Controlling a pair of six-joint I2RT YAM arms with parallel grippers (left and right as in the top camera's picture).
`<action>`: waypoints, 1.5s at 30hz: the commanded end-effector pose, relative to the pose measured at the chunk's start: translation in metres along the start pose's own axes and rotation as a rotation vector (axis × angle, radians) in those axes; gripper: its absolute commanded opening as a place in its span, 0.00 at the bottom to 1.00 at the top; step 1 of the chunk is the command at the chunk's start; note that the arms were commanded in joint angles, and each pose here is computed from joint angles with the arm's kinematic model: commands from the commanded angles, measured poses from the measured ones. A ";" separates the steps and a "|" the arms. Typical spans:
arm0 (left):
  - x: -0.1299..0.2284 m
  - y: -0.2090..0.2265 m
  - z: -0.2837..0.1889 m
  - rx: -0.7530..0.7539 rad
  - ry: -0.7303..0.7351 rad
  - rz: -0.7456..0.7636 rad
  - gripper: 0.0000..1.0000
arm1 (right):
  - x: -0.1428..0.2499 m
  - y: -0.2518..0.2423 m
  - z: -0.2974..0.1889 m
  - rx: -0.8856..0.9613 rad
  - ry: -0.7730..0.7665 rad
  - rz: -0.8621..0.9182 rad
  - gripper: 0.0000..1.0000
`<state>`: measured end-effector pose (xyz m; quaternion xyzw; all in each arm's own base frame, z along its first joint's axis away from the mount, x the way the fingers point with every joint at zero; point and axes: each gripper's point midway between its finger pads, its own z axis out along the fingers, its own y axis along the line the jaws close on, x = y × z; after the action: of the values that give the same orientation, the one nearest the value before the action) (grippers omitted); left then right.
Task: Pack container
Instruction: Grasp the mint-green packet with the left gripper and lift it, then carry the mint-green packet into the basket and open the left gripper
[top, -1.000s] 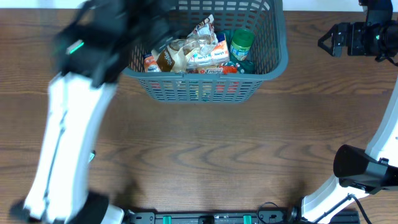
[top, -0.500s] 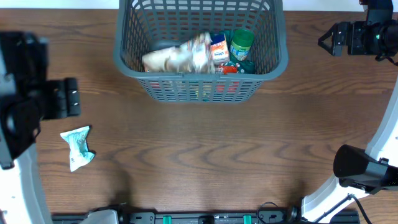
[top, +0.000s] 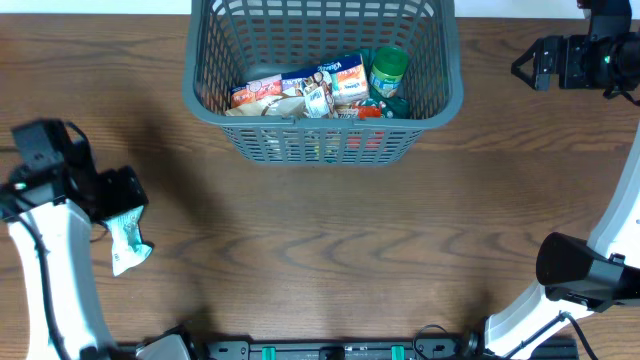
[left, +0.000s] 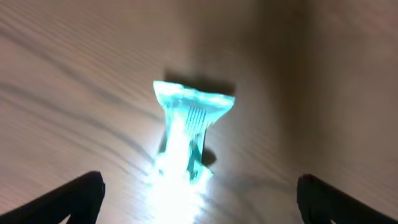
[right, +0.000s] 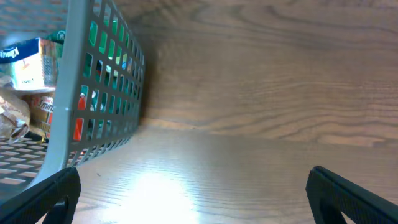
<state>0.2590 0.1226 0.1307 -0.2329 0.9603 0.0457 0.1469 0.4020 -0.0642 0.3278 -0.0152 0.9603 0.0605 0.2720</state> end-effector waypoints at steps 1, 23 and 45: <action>0.019 0.001 0.038 0.026 0.076 -0.056 0.99 | 0.001 0.000 0.001 0.000 0.004 -0.011 0.99; 0.056 0.004 0.135 0.032 0.319 -0.089 0.52 | 0.001 0.000 0.001 0.001 0.005 -0.008 0.99; -0.155 -0.140 -0.132 0.305 -0.407 0.440 0.06 | 0.005 0.000 0.001 -0.003 0.020 -0.004 0.99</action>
<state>0.4046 0.0827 0.2408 -0.1046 0.9527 -0.0370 0.2831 0.3991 -0.0636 0.3259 -0.0140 0.9622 0.0617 0.2650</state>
